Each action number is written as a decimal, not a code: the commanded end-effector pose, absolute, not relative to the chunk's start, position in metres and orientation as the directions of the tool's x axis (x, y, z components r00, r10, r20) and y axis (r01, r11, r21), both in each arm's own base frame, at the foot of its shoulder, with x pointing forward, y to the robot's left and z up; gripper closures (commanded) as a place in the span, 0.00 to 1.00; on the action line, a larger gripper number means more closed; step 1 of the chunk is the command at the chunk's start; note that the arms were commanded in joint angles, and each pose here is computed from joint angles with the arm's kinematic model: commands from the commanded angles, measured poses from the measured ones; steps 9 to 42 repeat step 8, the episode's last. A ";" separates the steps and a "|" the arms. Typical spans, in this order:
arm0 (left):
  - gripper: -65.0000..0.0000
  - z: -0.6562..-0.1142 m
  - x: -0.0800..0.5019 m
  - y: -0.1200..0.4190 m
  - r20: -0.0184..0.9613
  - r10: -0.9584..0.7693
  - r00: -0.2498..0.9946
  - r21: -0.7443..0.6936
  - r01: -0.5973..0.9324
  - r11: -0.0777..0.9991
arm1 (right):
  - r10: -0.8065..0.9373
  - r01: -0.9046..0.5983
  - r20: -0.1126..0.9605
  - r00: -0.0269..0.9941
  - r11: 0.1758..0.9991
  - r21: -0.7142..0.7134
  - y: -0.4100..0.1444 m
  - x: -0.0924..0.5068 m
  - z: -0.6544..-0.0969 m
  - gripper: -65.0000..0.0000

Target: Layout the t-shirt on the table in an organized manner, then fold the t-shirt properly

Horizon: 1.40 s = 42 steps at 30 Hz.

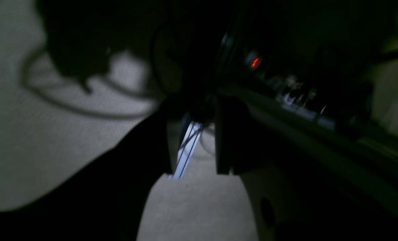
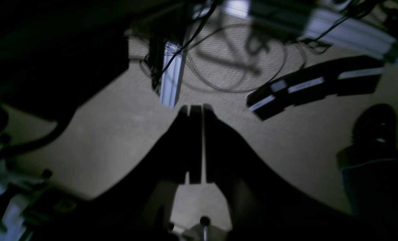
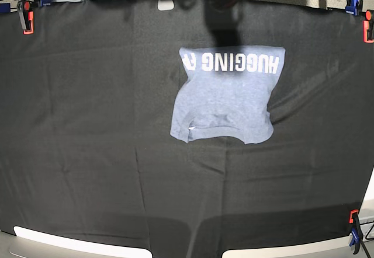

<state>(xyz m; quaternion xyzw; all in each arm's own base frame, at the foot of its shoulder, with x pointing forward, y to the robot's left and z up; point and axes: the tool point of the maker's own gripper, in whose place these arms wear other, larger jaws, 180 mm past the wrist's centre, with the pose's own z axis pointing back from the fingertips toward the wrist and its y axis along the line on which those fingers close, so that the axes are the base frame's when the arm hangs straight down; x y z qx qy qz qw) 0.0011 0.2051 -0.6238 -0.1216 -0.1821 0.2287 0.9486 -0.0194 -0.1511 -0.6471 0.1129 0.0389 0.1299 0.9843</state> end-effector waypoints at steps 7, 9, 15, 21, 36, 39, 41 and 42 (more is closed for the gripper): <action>0.76 -0.624 0.002 0.198 0.295 0.490 0.820 -0.328 -0.395 0.858 | 0.250 -0.240 -0.031 0.968 0.952 0.189 -0.164 -0.014 -0.648 1.00; 0.76 -0.624 0.002 0.194 0.291 0.493 0.819 -0.333 -0.397 0.855 | 0.250 -0.240 -0.028 0.968 0.952 0.189 -0.164 -0.013 -0.648 1.00; 0.76 -0.624 0.002 0.194 0.291 0.493 0.819 -0.333 -0.397 0.855 | 0.250 -0.240 -0.028 0.968 0.952 0.189 -0.164 -0.013 -0.648 1.00; 0.76 -0.624 0.002 0.194 0.291 0.493 0.819 -0.333 -0.397 0.855 | 0.250 -0.240 -0.028 0.968 0.952 0.189 -0.164 -0.013 -0.648 1.00; 0.76 -0.624 0.002 0.194 0.291 0.493 0.819 -0.333 -0.397 0.855 | 0.250 -0.240 -0.028 0.968 0.952 0.189 -0.164 -0.013 -0.648 1.00; 0.76 -0.624 0.002 0.194 0.291 0.493 0.819 -0.333 -0.397 0.855 | 0.250 -0.240 -0.028 0.968 0.952 0.189 -0.164 -0.013 -0.648 1.00; 0.76 -0.624 0.002 0.194 0.291 0.493 0.819 -0.333 -0.397 0.855 | 0.250 -0.240 -0.028 0.968 0.952 0.189 -0.164 -0.013 -0.648 1.00; 0.76 -0.624 0.002 0.194 0.291 0.493 0.819 -0.333 -0.397 0.855 | 0.250 -0.240 -0.028 0.968 0.952 0.189 -0.164 -0.013 -0.648 1.00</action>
